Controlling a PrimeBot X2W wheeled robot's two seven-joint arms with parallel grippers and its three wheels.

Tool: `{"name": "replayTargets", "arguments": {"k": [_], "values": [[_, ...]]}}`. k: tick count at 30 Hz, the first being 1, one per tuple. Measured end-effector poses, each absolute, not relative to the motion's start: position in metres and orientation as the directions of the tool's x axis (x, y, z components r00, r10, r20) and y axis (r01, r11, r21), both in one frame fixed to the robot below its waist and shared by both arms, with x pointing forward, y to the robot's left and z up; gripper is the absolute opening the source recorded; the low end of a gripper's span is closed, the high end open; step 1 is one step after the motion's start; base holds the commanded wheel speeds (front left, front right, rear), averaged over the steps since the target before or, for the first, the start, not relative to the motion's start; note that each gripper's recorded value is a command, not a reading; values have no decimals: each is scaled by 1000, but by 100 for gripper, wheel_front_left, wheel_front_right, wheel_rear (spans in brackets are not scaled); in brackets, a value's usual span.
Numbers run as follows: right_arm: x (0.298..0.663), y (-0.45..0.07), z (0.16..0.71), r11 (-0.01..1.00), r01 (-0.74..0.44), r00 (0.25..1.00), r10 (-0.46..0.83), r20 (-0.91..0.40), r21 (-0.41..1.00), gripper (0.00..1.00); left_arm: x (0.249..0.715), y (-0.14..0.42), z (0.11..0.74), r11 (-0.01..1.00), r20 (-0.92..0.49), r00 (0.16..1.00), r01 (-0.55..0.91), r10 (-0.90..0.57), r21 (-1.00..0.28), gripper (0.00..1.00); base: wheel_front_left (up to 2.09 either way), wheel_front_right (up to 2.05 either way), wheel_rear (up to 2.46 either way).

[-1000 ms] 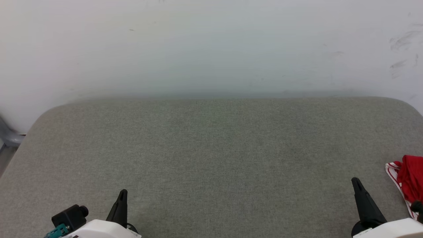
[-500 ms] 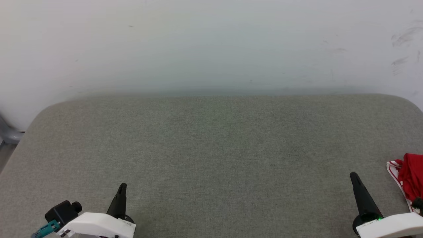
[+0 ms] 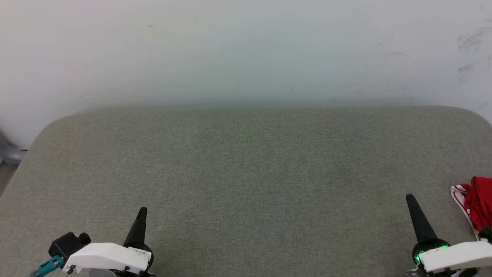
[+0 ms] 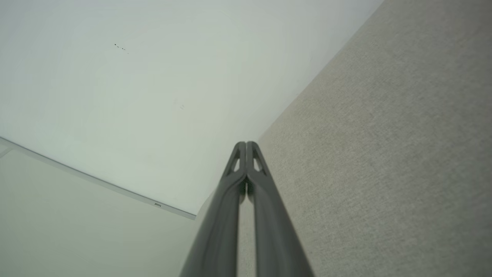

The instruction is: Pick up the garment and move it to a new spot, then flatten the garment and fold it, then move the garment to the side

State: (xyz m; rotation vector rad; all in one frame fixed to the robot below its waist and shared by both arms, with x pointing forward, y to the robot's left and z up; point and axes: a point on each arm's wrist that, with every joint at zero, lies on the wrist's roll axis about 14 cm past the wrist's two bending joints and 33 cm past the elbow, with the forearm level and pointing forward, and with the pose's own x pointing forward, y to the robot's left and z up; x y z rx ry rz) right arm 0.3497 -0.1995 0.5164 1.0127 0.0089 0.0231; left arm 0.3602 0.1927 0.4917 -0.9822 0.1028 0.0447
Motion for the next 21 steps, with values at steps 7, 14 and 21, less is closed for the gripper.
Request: {"name": "replayTargets", "arguments": {"k": [7,14,21], "values": [[354,-200,515,465,-11,1000,20,1,885,0,364,193,493,487,-103,995,-84,-13,-869,0,0,0,0],[359,-200,514,403,-11,1000,19,4,915,0,367,194,494,422,-96,995,-82,-13,-903,0,0,0,0],[363,-200,512,343,-7,1000,18,0,939,0,371,194,496,355,-84,996,-73,-16,-932,0,0,0,0]]}}
